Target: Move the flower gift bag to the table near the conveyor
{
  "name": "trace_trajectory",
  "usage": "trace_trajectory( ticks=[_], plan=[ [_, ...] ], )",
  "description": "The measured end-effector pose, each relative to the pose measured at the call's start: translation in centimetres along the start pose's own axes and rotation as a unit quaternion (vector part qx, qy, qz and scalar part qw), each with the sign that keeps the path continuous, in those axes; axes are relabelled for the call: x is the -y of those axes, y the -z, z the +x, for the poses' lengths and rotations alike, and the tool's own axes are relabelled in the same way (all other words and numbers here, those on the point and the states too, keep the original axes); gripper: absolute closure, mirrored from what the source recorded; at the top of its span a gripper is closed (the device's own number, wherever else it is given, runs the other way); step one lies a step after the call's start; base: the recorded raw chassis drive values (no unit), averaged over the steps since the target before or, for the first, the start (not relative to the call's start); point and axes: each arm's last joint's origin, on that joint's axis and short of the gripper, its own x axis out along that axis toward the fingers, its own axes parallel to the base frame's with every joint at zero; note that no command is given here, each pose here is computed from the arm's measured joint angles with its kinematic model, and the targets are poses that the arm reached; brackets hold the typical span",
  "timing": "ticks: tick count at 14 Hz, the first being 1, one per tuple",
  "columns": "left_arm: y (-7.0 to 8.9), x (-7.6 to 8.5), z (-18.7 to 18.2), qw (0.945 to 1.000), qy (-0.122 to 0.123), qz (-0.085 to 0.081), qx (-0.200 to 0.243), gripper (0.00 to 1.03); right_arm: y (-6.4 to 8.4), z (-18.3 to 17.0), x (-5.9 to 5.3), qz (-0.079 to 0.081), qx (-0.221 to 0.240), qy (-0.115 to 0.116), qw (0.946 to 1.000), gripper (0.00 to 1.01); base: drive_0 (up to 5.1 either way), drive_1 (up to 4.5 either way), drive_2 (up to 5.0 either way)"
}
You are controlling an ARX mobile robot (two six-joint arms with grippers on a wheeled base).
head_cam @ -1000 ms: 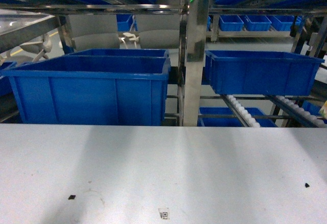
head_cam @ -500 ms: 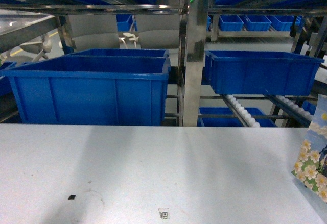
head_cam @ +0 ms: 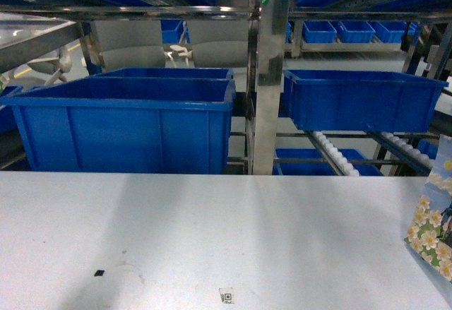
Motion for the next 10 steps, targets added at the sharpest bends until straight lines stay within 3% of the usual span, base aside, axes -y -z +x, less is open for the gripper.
trace_trajectory(
  ticks=[2,5,6,8,10],
  plan=[
    [0.0,0.0,0.0,1.0000,0.000,0.000,0.000,0.99,0.4,-0.4,0.0,0.000,-0.004,0.002,1.0000,0.98,0.0,0.00,0.0],
    [0.0,0.0,0.0,1.0000,0.000,0.000,0.000,0.99,0.4,-0.9,0.0,0.008,-0.027,-0.002,0.9996,0.44,0.0,0.00,0.0],
    [0.0,0.0,0.0,1.0000,0.000,0.000,0.000,0.99,-0.2,-1.4,-0.1,0.012,-0.014,-0.001,0.9998,0.33,0.0,0.00,0.0],
    [0.0,0.0,0.0,1.0000,0.000,0.000,0.000,0.99,-2.7,-3.6,-0.5,0.019,0.043,0.004,0.9989,0.02,0.0,0.00,0.0],
    [0.0,0.0,0.0,1.0000,0.000,0.000,0.000,0.99,-4.1,-5.5,-0.7,0.017,0.082,0.018,0.9963,0.03,0.0,0.00,0.0]
  ],
)
